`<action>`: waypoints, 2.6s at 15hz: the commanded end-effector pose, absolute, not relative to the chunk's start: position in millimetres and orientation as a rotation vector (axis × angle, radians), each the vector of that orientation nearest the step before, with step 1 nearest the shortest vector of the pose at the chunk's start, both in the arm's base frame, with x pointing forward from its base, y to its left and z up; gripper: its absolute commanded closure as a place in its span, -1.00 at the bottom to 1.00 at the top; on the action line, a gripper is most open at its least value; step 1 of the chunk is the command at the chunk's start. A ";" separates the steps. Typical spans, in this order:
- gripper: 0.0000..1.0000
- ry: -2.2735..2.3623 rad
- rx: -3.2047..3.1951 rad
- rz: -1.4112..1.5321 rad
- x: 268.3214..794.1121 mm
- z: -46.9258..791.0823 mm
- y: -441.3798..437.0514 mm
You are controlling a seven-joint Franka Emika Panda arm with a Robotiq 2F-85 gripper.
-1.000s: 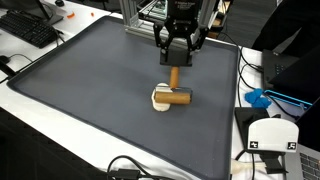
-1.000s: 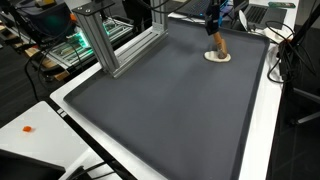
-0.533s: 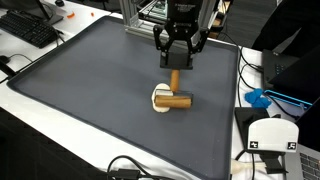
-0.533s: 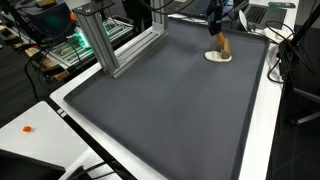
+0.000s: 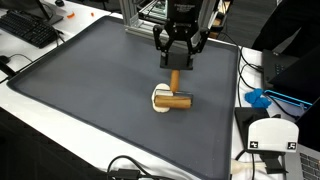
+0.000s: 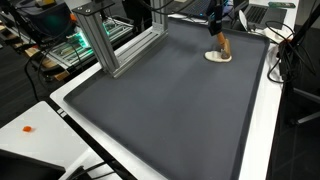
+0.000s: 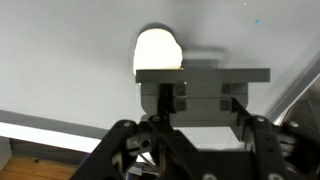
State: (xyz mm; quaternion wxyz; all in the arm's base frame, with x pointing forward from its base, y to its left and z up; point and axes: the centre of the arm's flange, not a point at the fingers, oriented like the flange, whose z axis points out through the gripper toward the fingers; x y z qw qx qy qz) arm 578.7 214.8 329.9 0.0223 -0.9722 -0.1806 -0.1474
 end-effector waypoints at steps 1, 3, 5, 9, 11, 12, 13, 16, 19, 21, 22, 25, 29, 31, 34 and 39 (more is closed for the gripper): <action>0.29 -0.518 -3.029 -0.377 573.9 330.8 208.6; 0.29 -0.514 -3.039 -0.365 571.4 333.8 206.0; 0.29 -0.509 -3.049 -0.349 569.3 337.1 203.1; 0.29 -0.505 -3.077 -0.283 562.3 344.1 193.8; 0.29 -0.504 -3.090 -0.241 558.8 346.6 189.9; 0.29 -0.502 -3.095 -0.222 557.2 347.8 188.2; 0.29 -0.501 -3.100 -0.204 555.8 349.4 186.4; 0.29 -0.476 -3.116 -0.167 554.6 352.4 181.0; 0.29 -0.366 -3.122 -0.188 559.4 349.2 174.9; 0.29 -0.279 -3.126 -0.191 562.0 342.8 172.4; 0.29 -0.236 -3.126 -0.190 563.1 340.1 172.3; 0.29 -0.135 -3.125 -0.204 565.8 334.2 176.2; 0.29 0.028 -3.113 -0.256 570.7 326.7 178.0; 0.29 0.089 -3.107 -0.295 574.2 324.3 178.3; 0.29 0.160 -3.096 -0.350 579.4 319.6 179.6; 0.29 0.201 -3.081 -0.399 584.5 316.6 182.7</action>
